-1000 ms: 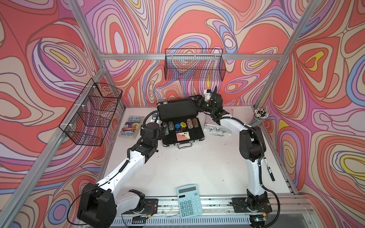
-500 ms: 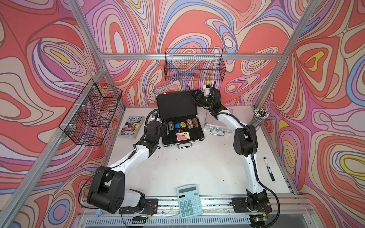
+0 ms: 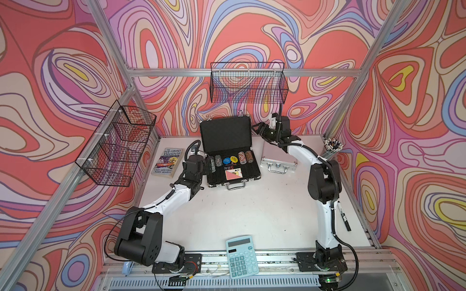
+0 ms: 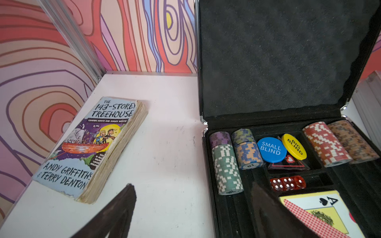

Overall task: Open the poker set cases
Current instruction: Open the case lid on the poker set case, then adjust the poker set case at the center of the board.

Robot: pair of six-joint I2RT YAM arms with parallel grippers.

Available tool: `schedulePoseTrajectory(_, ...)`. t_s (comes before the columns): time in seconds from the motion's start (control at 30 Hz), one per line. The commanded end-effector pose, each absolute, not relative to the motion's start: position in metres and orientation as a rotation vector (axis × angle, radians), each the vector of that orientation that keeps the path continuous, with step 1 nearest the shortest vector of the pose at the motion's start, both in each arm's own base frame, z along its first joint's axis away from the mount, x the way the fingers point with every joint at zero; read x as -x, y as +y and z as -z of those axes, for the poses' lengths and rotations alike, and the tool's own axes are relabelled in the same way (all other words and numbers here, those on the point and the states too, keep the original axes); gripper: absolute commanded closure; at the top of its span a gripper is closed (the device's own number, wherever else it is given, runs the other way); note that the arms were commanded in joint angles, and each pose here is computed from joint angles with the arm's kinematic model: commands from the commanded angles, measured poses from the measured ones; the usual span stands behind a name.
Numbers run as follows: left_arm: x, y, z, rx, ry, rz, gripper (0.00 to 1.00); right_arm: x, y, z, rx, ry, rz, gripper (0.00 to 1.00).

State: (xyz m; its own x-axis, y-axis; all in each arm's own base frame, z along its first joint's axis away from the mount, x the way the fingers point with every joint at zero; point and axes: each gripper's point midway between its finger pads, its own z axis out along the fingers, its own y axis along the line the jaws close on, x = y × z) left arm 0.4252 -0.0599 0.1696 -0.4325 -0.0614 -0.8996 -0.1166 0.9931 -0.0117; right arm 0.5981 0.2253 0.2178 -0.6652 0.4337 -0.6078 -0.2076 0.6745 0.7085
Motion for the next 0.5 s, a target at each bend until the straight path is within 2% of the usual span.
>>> schedulePoseTrajectory(0.0, -0.424, -0.058, -0.154, 0.179, 2.053, -0.025, 0.11, -0.569, 0.209, -0.208, -0.110, 2.134, -0.851, 0.23)
schedulePoseTrajectory(0.17, -0.418, -0.046, -0.141, 0.293, 2.114, 0.037, 0.14, -0.532, 0.210, -0.182, -0.031, 2.234, -0.701, 0.37)
schedulePoseTrajectory(0.3, -0.410, -0.045, -0.130, 0.340, 2.181, 0.103, 0.22, -0.508, 0.211, -0.157, 0.012, 2.317, -0.548, 0.55)
schedulePoseTrajectory(0.47, -0.395, -0.044, -0.110, 0.414, 2.261, 0.128, 0.26, -0.485, 0.211, -0.117, -0.025, 2.389, -0.494, 0.60)
